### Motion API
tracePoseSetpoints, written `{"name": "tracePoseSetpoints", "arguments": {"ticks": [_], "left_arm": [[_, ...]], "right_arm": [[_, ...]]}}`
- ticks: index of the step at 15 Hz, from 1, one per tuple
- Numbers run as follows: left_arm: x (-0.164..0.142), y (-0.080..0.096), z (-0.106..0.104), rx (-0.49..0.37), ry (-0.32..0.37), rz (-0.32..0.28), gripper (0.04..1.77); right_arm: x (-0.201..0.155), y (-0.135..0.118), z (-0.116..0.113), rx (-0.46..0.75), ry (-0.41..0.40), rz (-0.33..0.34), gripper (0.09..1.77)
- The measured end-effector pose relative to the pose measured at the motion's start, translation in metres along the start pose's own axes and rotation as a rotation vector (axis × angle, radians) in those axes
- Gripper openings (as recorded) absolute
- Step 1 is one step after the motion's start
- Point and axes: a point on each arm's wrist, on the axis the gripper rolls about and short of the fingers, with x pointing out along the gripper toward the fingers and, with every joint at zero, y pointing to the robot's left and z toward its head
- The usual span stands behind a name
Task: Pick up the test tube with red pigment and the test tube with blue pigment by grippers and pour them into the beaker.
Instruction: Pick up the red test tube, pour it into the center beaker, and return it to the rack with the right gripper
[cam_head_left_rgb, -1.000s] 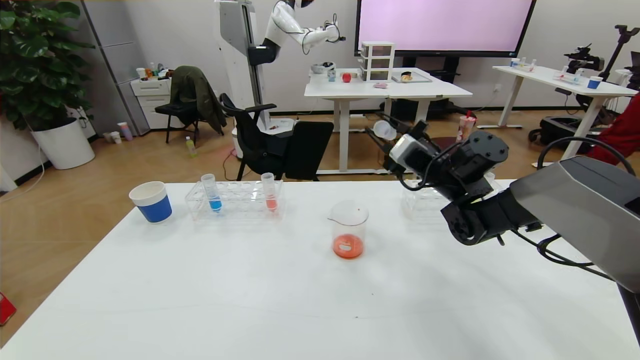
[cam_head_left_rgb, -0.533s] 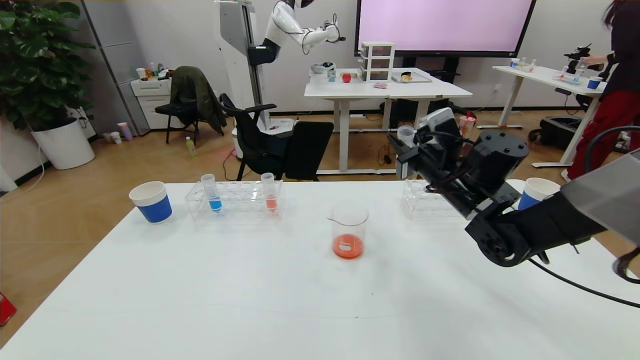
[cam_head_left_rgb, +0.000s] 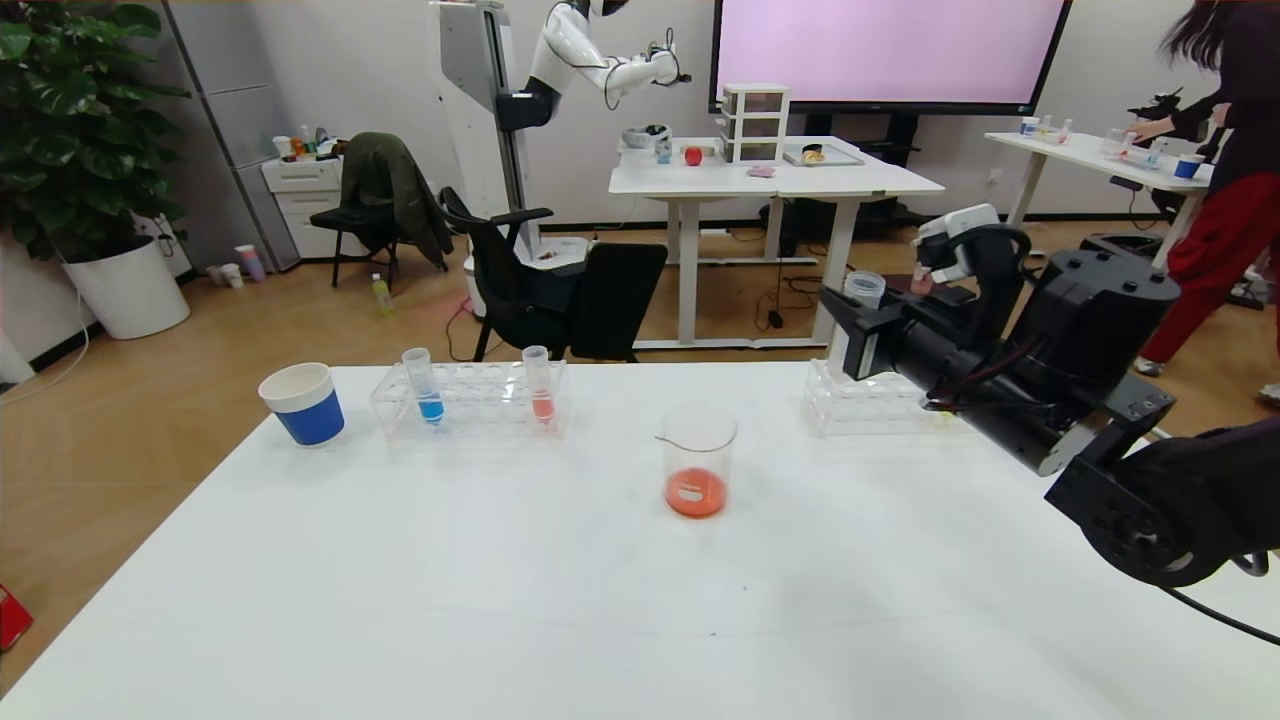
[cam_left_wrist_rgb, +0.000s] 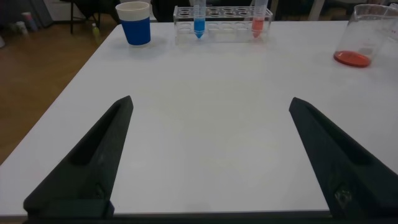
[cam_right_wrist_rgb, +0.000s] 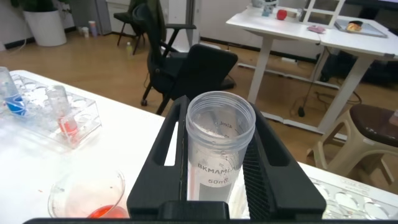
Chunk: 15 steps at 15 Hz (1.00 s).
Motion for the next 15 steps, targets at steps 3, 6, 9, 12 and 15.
{"name": "tracePoseSetpoints", "arguments": {"ticks": [3, 6, 9, 12, 15], "left_arm": [[0.0, 0.0, 0.0, 0.0, 0.0, 0.0, 1.75], [0.0, 0.0, 0.0, 0.0, 0.0, 0.0, 1.75], [0.0, 0.0, 0.0, 0.0, 0.0, 0.0, 1.75], [0.0, 0.0, 0.0, 0.0, 0.0, 0.0, 1.75], [0.0, 0.0, 0.0, 0.0, 0.0, 0.0, 1.75]], "right_arm": [[-0.003, -0.035, 0.007, -0.01, -0.019, -0.1, 0.51], [-0.011, -0.09, 0.01, -0.033, -0.009, -0.255, 0.51], [-0.027, -0.147, 0.014, -0.051, 0.024, -0.398, 0.51], [-0.045, -0.2, 0.017, -0.076, 0.023, -0.511, 0.51], [-0.055, -0.24, 0.005, -0.098, 0.046, -0.595, 0.51]]}}
